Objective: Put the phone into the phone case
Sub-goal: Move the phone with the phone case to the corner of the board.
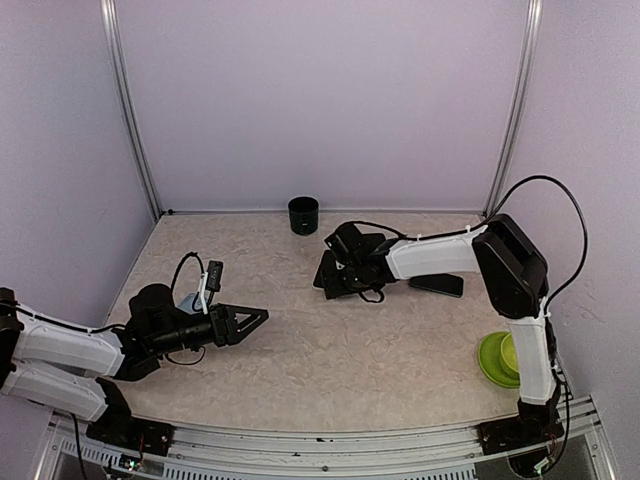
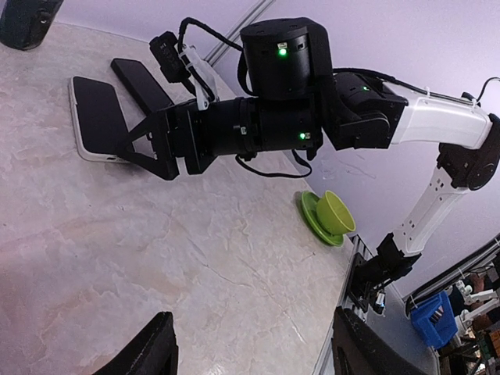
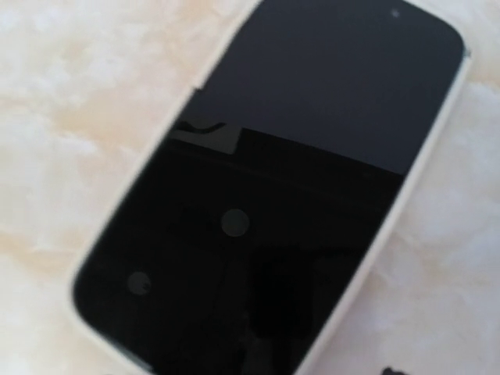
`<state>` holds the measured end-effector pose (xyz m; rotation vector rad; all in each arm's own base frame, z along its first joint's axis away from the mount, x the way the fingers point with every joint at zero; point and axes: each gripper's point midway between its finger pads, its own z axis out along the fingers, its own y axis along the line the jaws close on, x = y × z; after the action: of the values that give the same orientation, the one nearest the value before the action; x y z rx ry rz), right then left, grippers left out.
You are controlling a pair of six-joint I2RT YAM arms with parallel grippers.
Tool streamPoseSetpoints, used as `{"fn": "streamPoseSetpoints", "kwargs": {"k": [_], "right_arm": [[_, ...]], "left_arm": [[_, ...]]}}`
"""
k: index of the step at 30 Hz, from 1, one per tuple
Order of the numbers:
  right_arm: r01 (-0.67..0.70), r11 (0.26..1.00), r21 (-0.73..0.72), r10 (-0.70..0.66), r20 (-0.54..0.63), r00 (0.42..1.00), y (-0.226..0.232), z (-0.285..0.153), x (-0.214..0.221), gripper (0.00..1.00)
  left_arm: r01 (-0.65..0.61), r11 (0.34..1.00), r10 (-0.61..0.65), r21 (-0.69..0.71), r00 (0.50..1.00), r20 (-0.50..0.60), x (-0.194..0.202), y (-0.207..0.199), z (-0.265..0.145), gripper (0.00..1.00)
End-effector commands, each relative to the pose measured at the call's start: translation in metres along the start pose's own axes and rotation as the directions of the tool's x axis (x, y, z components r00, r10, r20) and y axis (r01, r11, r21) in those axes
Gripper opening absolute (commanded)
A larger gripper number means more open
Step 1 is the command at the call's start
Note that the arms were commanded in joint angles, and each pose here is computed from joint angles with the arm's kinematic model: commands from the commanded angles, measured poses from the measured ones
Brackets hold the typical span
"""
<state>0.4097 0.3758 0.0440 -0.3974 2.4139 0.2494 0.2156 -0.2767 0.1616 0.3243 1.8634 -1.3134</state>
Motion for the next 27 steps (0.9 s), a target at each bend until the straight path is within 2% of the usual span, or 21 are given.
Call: {"fn": "streamPoseSetpoints", "kwargs": {"k": [1, 7, 15, 21, 27], "right_arm": [[0.013, 0.997, -0.071, -0.009, 0.049, 0.999, 0.016, -0.016, -0.016, 0.72], [0.028, 0.997, -0.071, -0.028, 0.008, 1.000, 0.015, -0.008, 0.000, 0.74], [0.073, 0.997, 0.025, -0.071, -0.053, 0.996, 0.008, 0.006, 0.013, 0.75], [0.073, 0.997, 0.015, -0.072, -0.066, 0.995, 0.009, 0.012, 0.020, 0.74], [0.057, 0.996, 0.072, -0.051, -0.072, 0.996, 0.001, 0.018, 0.018, 0.69]], "left_arm": [[-0.009, 1.000, 0.009, 0.022, 1.000, 0.018, -0.007, -0.005, 0.002, 0.66], [-0.008, 1.000, 0.008, 0.019, 1.000, 0.015, -0.006, -0.004, 0.003, 0.66], [-0.007, 1.000, 0.007, 0.023, 1.000, 0.012, -0.007, -0.005, 0.005, 0.66], [-0.004, 1.000, 0.003, 0.021, 1.000, 0.007, -0.004, -0.003, 0.005, 0.66], [-0.001, 1.000, 0.001, 0.019, 1.000, 0.011, -0.003, -0.003, 0.003, 0.66]]}}
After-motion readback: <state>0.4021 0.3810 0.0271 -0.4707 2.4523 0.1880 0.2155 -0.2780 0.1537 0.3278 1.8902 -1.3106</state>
